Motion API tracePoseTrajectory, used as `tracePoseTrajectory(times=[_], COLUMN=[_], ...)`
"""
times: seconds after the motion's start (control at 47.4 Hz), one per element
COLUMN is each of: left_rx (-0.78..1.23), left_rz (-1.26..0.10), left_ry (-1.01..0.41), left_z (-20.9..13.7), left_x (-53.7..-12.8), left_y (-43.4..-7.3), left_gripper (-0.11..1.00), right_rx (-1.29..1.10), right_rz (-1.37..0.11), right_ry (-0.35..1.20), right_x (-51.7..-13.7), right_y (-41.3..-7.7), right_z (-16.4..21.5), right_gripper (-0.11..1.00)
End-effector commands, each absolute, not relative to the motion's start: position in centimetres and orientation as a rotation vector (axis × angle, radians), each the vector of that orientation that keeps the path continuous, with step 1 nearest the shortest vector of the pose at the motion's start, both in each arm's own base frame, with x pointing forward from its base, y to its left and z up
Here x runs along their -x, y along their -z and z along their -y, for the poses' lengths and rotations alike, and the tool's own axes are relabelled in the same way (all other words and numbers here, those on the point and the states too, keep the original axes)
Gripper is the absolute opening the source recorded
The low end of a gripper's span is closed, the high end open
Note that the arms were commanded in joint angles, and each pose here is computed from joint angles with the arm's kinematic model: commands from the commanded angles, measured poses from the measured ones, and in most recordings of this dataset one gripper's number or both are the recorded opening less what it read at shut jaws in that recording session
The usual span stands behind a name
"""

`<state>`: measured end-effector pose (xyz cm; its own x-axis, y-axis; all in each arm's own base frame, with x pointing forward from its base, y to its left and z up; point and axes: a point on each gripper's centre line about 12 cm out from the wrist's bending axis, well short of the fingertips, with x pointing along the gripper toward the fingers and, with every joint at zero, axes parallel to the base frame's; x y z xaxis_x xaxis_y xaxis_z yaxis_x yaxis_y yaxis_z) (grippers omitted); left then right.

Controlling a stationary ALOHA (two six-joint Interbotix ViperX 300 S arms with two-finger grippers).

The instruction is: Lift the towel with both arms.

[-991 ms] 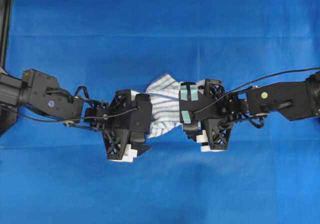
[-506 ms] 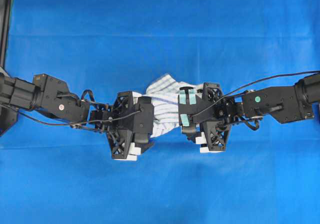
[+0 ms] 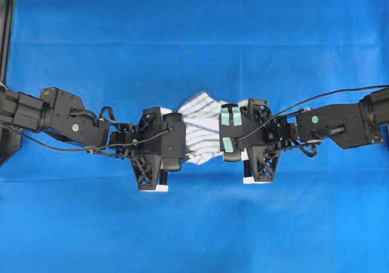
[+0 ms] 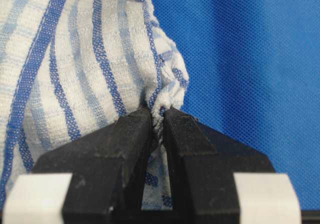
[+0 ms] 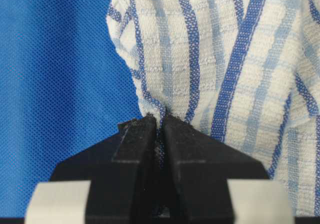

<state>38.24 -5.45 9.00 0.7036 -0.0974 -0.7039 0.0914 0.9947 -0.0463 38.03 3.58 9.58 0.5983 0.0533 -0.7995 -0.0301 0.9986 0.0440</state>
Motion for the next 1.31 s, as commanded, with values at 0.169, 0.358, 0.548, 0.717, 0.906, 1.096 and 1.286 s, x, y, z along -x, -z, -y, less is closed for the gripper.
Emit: tracePoseTrajectory(times=[0.169, 0.358, 0.548, 0.717, 0.906, 1.096, 1.286], left_rx=[0.026, 0.043, 0.046, 0.049, 0.04, 0.044, 0.029], left_rz=[-0.725, -0.683, -0.635, -0.587, -0.522, -0.478, -0.427], left_ry=[0.105, 0.093, 0.081, 0.071, 0.072, 0.043, 0.006], left_z=[5.5, 4.8, 3.9, 3.2, 2.9, 1.7, 0.2], left_x=[-38.5, -37.7, -36.8, -35.8, -34.7, -33.5, -31.7], left_y=[-13.4, -19.2, -24.6, -29.5, -34.8, -38.9, -42.4], left_gripper=[0.07, 0.07, 0.07, 0.07, 0.07, 0.07, 0.07], right_rx=[-0.037, -0.038, -0.048, -0.058, -0.029, -0.003, 0.013], right_rz=[-0.868, -0.824, -0.746, -0.691, -0.644, -0.592, -0.547], right_ry=[-0.046, -0.042, -0.026, -0.011, 0.003, 0.023, 0.04], right_x=[-39.1, -39.3, -39.0, -38.4, -37.7, -36.8, -36.0], right_y=[-13.2, -18.7, -25.4, -30.4, -35.3, -40.3, -43.5], right_z=[-3.7, -3.6, -2.9, -2.3, -1.9, -1.5, -1.1], right_gripper=[0.06, 0.06, 0.06, 0.06, 0.06, 0.06, 0.06])
